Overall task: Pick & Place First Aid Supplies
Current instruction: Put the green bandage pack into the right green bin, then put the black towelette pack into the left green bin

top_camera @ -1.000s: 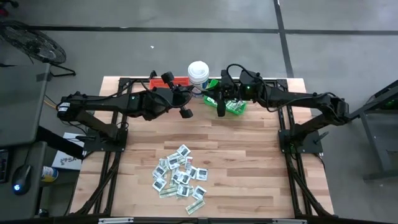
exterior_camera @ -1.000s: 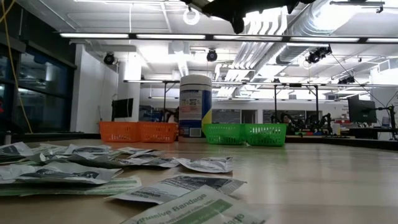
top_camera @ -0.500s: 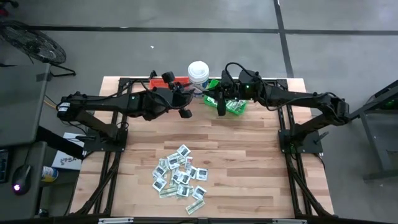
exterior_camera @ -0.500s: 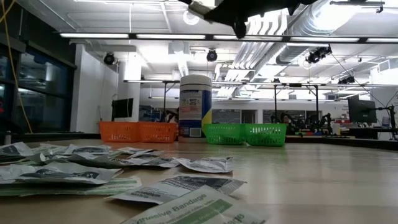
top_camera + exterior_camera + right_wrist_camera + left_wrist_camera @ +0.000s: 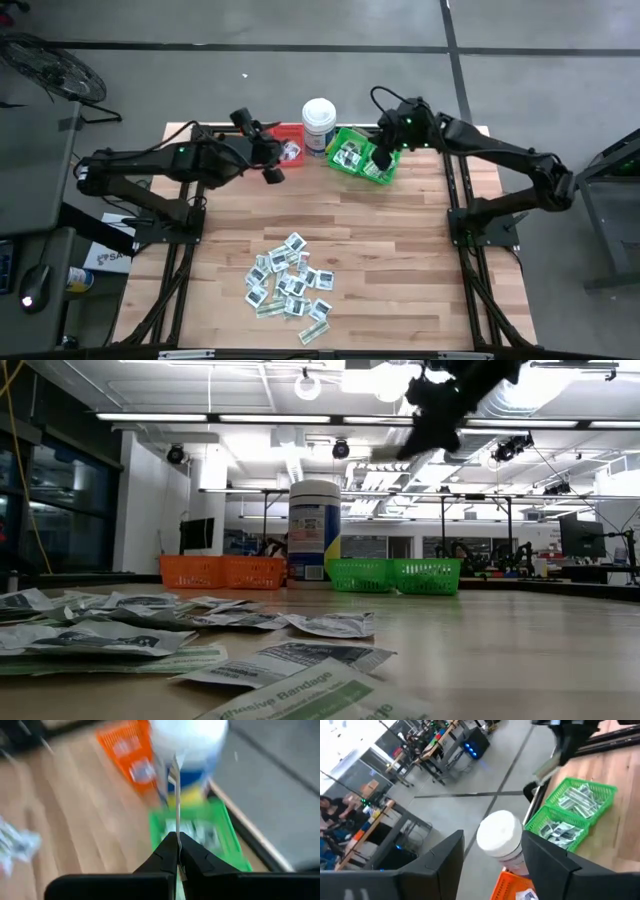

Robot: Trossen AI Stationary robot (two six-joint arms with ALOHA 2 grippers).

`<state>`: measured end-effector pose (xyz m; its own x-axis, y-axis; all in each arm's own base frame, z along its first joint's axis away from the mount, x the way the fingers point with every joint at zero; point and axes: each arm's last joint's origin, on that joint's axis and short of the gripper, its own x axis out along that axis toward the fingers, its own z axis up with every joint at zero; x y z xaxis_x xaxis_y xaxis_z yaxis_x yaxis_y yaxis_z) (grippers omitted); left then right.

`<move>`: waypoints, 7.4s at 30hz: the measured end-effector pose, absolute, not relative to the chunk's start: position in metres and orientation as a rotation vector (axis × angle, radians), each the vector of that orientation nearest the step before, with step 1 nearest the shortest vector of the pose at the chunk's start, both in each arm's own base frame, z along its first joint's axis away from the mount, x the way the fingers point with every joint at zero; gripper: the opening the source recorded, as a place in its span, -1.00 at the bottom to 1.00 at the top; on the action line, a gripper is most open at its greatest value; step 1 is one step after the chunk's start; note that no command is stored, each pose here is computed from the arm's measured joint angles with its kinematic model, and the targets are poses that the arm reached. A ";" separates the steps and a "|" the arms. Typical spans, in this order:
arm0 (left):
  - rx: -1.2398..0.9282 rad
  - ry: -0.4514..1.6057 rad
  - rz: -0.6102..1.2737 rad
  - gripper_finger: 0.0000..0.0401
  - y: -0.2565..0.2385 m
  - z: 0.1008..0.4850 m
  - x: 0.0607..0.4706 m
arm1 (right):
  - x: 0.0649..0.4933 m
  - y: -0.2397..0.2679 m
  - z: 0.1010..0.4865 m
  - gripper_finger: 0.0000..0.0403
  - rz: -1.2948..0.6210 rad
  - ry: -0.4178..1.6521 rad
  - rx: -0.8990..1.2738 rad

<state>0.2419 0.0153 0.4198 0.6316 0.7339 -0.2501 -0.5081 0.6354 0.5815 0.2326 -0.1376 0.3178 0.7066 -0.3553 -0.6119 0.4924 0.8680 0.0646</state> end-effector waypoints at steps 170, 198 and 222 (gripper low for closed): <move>-0.639 0.871 -0.009 -0.28 -0.117 0.114 0.159 | 0.170 -0.159 0.310 0.07 -0.444 0.851 0.377; -0.655 0.775 -0.022 -1.00 -0.112 0.149 0.156 | 0.170 -0.159 0.310 0.07 -0.425 0.857 0.334; -0.192 0.191 0.614 -1.00 -0.060 0.260 0.204 | 0.209 -0.139 0.328 0.07 -0.019 0.558 0.207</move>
<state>0.2039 -0.0596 0.2604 0.8011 0.5509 -0.2339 -0.5863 0.8009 -0.1219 0.2090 -0.1391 0.3280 0.8485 0.0385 -0.5278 0.0737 0.9790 0.1900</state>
